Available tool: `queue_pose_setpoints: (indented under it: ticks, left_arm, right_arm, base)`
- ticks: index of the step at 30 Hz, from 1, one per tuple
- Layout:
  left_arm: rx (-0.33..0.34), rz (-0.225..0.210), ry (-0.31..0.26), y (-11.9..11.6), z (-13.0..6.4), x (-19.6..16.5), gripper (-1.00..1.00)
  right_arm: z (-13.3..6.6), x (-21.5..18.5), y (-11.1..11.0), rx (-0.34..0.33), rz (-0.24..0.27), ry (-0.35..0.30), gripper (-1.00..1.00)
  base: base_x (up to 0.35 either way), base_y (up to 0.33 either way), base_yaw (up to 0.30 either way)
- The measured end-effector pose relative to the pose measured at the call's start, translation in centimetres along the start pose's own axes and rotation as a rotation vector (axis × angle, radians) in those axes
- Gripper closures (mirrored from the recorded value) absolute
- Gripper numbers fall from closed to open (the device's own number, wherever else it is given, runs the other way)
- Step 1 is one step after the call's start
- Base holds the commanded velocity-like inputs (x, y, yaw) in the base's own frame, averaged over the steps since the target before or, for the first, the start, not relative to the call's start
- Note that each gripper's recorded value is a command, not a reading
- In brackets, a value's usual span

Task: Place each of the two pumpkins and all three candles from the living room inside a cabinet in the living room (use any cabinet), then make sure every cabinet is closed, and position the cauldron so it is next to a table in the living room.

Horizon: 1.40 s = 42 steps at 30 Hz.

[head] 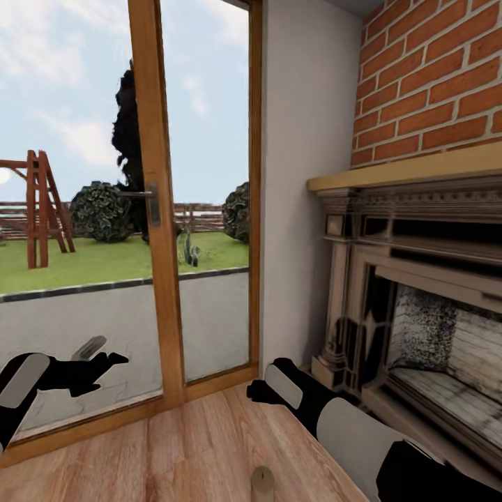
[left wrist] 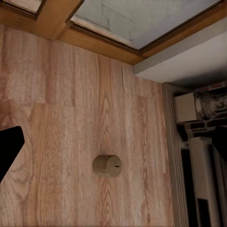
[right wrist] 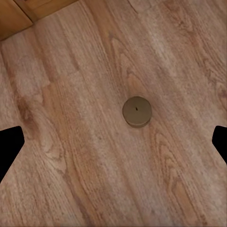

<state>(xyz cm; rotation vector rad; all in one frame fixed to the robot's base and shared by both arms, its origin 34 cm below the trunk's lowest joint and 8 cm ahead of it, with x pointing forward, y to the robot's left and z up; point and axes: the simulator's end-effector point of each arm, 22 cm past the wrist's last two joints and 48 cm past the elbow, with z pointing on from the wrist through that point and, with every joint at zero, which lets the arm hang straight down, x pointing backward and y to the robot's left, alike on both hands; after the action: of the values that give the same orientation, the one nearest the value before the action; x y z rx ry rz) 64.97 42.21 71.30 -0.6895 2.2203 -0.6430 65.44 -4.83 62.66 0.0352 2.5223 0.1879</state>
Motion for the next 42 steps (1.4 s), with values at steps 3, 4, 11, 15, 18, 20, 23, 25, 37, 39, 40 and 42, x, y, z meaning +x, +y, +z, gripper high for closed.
queue_pose_setpoints:
  ticks: [3, 4, 11, 15, 18, 20, 23, 25, 37, 39, 40, 42]
  left_arm:
    - [0.005, -0.003, 0.000, -0.1, 0.0, 0.0, -1.00]
    - [0.013, -0.008, 0.001, -0.1, 0.1, 0.1, -1.00]
    - [0.058, -0.043, -0.003, 0.3, 0.2, 0.5, -1.00]
    - [0.061, -0.046, -0.005, 0.9, 0.5, 1.0, -1.00]
    - [0.061, -0.047, -0.005, 1.4, 0.8, 1.4, -1.00]
    - [0.062, -0.046, -0.005, 1.7, 0.9, 1.7, -1.00]
    - [0.061, -0.046, -0.005, 2.1, 1.2, 2.1, -1.00]
    - [0.062, -0.046, -0.004, 2.4, 1.4, 2.4, -1.00]
    - [0.050, -0.063, 0.010, 5.0, 3.0, 4.6, -1.00]
    - [0.050, -0.064, 0.011, 5.4, 3.2, 4.9, -1.00]
    - [0.049, -0.065, 0.011, 5.6, 3.3, 5.1, -1.00]
    - [0.048, -0.065, 0.013, 5.9, 3.6, 5.4, -1.00]
  right_arm:
    - [0.0, 0.0, 0.0, 0.000, -0.001, -0.001, -1.00]
    - [0.1, 0.1, 0.0, -0.001, 0.000, -0.001, -1.00]
    - [1.1, 1.2, -0.1, -0.004, -0.003, -0.005, -1.00]
    - [1.6, 1.7, -0.1, -0.006, -0.006, -0.009, -1.00]
    - [2.0, 2.1, 0.0, -0.010, -0.009, -0.013, -1.00]
    - [2.2, 2.3, 0.3, -0.018, -0.018, -0.020, -1.00]
    - [2.6, 2.9, 0.4, -0.013, -0.046, -0.026, -1.00]
    - [2.9, 3.3, 0.3, -0.011, -0.056, -0.028, -1.00]
    - [4.7, 5.3, -0.1, -0.003, -0.058, -0.035, -1.00]
    - [4.9, 5.7, -0.1, -0.004, -0.058, -0.035, -1.00]
    - [5.1, 5.9, 0.0, -0.011, -0.056, -0.032, -1.00]
    - [5.5, 6.4, 0.4, -0.034, -0.052, -0.025, -1.00]
  base:
    - [0.001, 0.001, 0.000]
    - [0.000, 0.000, 0.000]
    - [0.000, 0.000, 0.000]
    - [0.000, 0.000, 0.000]
    - [0.000, 0.000, 0.000]
    - [0.000, 0.000, 0.000]
    - [0.000, 0.000, 0.000]
    - [0.000, 0.000, 0.000]
    - [0.000, 0.000, 0.000]
    - [0.000, 0.000, 0.000]
    - [0.000, 0.000, 0.000]
    - [0.000, 0.000, 0.000]
